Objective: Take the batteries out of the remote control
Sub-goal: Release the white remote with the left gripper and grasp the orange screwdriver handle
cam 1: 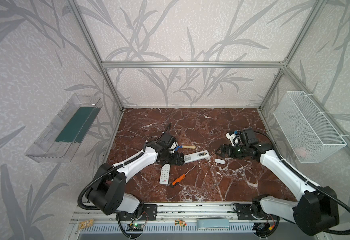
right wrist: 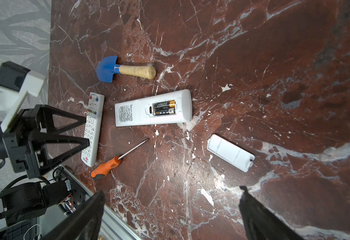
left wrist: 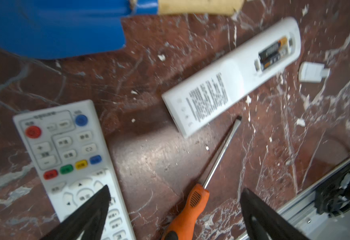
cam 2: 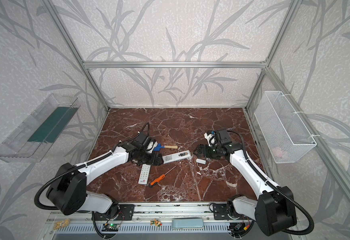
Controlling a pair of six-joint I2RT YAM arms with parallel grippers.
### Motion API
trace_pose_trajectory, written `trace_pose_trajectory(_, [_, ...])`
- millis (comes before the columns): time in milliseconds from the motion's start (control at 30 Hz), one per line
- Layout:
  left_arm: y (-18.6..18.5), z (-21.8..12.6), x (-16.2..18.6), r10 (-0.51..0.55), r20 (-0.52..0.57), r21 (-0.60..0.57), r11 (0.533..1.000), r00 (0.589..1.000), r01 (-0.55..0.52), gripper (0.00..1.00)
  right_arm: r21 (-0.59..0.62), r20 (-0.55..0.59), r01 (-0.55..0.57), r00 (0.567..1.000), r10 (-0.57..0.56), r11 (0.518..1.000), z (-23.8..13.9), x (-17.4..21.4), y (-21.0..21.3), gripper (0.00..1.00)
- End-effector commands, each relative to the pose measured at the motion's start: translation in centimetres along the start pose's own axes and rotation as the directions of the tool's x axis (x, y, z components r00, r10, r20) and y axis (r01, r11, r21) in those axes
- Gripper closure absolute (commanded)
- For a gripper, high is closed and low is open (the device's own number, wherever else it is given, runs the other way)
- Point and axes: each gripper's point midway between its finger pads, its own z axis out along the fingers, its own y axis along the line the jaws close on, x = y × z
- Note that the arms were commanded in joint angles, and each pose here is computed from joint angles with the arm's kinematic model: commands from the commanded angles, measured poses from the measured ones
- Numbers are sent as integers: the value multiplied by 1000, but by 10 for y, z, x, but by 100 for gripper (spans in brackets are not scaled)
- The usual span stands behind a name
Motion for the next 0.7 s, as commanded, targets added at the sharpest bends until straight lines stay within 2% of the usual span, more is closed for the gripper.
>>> trace_pose_trajectory(0, [0,2,24,88,-97,-81,992,991,-96,1,-32,11,15,1000,-14,999,-3,-1,8,1])
trace_pose_trajectory(167, [-8,18,39,148,-173,-80,983,974,-164,1,-37,11,13,1000,-13,999,-2,2,7,1])
trace_pose_trajectory(267, [-18,25,41,192,-194,-59,977,962,-207,4,-30,10,12,1000,-11,999,-2,6,5,1])
trace_pose_trajectory(667, [-24,52,61,233,-304,-38,966,924,-257,32,-32,23,-1,1000,1,999,-2,6,4,1])
